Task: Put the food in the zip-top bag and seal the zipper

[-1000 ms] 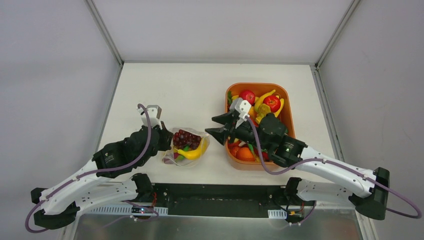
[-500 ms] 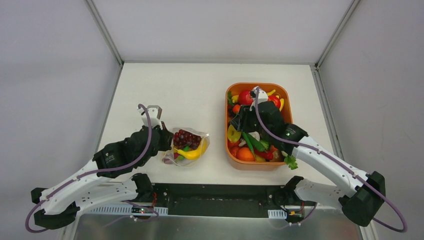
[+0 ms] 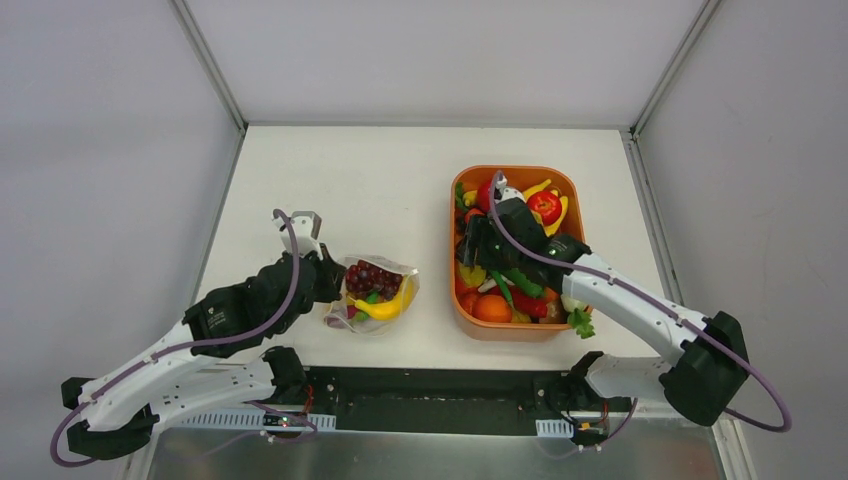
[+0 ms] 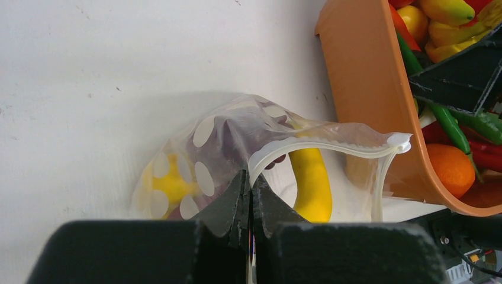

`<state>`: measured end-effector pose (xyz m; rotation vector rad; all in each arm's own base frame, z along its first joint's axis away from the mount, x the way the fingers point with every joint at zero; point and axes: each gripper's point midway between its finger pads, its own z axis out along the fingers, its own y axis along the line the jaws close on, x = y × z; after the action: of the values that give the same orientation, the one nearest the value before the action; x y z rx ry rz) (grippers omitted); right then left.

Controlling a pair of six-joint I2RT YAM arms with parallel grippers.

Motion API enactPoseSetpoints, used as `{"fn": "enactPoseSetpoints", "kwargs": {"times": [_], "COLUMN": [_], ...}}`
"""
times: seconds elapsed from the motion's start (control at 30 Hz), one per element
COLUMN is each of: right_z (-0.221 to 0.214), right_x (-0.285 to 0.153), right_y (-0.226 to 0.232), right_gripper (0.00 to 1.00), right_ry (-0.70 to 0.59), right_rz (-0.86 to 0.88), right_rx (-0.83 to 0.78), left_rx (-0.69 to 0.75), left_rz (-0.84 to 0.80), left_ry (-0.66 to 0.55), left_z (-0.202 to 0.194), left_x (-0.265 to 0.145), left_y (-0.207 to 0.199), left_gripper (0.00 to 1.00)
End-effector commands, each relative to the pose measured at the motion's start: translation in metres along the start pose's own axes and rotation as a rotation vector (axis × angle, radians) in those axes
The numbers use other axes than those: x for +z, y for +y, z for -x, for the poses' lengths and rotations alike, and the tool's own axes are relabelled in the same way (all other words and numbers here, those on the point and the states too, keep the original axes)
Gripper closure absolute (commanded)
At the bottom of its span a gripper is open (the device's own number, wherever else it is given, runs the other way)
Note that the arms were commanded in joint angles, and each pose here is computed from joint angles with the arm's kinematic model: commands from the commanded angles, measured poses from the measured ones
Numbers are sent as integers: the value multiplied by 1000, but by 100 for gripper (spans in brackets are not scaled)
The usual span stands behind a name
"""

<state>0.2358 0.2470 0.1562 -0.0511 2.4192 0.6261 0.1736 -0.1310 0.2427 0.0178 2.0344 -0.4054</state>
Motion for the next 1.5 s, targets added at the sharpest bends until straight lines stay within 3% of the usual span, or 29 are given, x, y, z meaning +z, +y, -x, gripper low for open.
{"fn": "enactPoseSetpoints", "kwargs": {"times": [0.0, 0.13, 0.3, 0.5, 0.8, 0.93, 1.03, 1.47], "right_z": [11, 15, 14, -2, -25, -29, -19, 37], "right_x": [3, 13, 16, 16, 23, 28, 26, -28], "right_y": [-29, -35, -39, -50, -58, -52, -50, 4], "right_gripper": [38, 29, 31, 34, 30, 43, 58, 67], "right_ry": [-51, -95, -61, 29, 177, 191, 142, -182], "right_rz": [-173, -198, -242, -254, -304, -267, -271, 37], "right_rx": [18, 40, -11, -156, -171, -162, -146, -74], "left_rx": [-8, -6, -1, 0, 14, 16, 15, 16], "left_rz": [-10, -8, -5, 0, -7, -5, -6, -4], "left_ry": [-13, -9, -4, -10, 9, 11, 11, 8], "left_z": [0, -2, -3, -3, -4, -5, -5, -5], "left_x": [-1, 0, 0, 1, 3, 4, 4, 3], "left_y": [0, 0, 1, 2, -4, -4, -4, -2], "left_gripper": [100, 100, 100, 99, 99, 99, 99, 99]}}
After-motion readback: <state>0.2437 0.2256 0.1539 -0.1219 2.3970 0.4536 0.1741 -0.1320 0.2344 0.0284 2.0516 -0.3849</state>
